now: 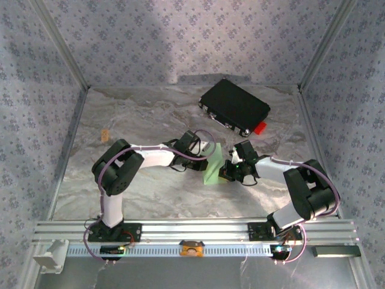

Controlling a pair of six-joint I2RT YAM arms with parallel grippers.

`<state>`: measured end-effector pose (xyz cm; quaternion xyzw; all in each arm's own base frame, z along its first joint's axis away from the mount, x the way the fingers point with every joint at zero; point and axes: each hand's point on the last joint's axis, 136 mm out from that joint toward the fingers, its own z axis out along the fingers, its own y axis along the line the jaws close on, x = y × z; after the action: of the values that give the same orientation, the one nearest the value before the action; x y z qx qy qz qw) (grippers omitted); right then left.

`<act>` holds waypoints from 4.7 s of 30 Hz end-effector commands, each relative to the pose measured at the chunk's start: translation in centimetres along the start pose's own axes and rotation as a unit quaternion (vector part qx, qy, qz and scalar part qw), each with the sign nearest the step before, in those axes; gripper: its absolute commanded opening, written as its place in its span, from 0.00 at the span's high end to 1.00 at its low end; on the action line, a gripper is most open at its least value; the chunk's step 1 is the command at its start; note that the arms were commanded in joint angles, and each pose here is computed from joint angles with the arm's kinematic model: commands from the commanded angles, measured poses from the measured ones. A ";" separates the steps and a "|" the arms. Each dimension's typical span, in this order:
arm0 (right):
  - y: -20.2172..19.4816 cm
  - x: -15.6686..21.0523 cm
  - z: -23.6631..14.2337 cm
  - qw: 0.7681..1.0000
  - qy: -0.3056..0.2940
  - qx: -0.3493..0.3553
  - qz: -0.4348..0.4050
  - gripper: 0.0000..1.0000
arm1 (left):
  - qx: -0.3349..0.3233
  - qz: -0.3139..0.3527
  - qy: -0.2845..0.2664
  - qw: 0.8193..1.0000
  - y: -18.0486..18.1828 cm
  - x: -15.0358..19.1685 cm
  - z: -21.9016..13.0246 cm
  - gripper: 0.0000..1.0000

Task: Fold a paper plane with a square sheet of paper (pick it up from the middle)
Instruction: Fold the triangle a second time at the center of the table.

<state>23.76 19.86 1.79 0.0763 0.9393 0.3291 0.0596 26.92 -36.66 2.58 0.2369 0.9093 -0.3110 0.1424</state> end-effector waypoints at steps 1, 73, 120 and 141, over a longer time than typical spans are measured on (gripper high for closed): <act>-1.3 0.7 0.0 1.000 0.009 0.020 0.006 0.99 | -0.004 0.016 -0.009 1.000 -0.6 -1.0 -0.7 1.00; 4.9 -3.7 1.0 0.994 -0.027 -0.104 0.008 1.00 | -0.006 -0.018 0.034 0.999 0.3 1.3 1.2 1.00; 0.9 -7.7 -0.7 0.992 -0.069 -0.087 0.054 1.00 | -0.013 -0.020 0.040 0.999 1.2 1.5 1.0 1.00; 1.8 -6.5 -2.1 0.993 -0.065 -0.095 0.038 1.00 | -0.013 -0.021 0.039 0.999 1.2 1.5 0.8 1.00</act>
<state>30.71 18.02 4.18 0.1476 0.8902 0.4116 0.1277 27.06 -37.12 2.36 0.2287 0.9121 -0.3155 0.1273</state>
